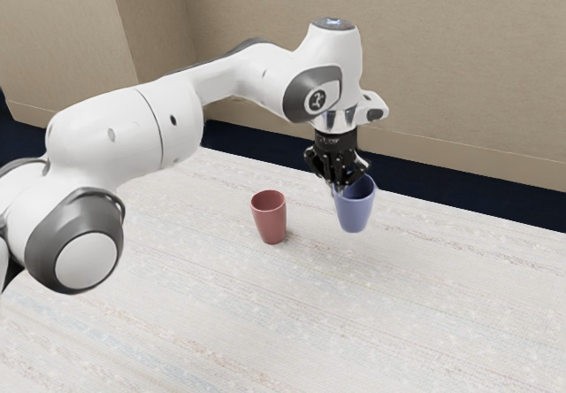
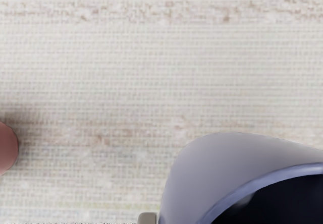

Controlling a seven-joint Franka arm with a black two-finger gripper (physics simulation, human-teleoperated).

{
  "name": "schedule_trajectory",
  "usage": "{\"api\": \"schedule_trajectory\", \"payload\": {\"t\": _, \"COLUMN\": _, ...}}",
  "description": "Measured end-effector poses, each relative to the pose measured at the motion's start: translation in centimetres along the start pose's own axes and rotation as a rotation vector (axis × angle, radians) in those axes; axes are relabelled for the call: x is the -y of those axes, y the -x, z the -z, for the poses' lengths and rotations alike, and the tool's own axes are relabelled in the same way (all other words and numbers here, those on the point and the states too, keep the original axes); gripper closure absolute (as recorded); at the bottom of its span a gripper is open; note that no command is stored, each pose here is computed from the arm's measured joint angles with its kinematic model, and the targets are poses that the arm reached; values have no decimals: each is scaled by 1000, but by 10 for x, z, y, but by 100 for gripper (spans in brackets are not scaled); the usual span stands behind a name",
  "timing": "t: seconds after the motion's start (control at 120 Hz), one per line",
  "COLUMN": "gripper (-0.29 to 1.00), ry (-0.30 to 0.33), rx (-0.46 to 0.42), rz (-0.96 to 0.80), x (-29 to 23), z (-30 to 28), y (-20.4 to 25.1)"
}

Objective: Place the right cup onto the left cup

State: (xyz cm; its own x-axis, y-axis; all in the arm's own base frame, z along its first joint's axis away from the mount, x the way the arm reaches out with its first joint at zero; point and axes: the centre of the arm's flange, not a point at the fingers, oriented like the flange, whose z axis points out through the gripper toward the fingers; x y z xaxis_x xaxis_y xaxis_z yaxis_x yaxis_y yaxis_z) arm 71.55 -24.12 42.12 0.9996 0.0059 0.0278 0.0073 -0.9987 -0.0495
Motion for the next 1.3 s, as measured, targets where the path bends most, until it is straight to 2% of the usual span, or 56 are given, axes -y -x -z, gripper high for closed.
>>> {"api": "schedule_trajectory", "payload": {"t": 0.233, "gripper": 78, "ry": -17, "rx": -40, "rz": 86, "x": 68, "z": 64, "y": 2}}
{"api": "schedule_trajectory", "payload": {"t": 0.617, "gripper": 78, "ry": -46, "rx": -10, "rz": 213, "x": 204, "z": 59, "y": -15}}
{"api": "schedule_trajectory", "payload": {"t": 0.858, "gripper": 78, "ry": -48, "rx": 65, "rz": 198, "x": 217, "z": 27, "y": -5}}
{"api": "schedule_trajectory", "payload": {"t": 1.3, "gripper": 78, "ry": -34, "rx": 43, "rz": 153, "x": 203, "z": 13, "y": -6}}
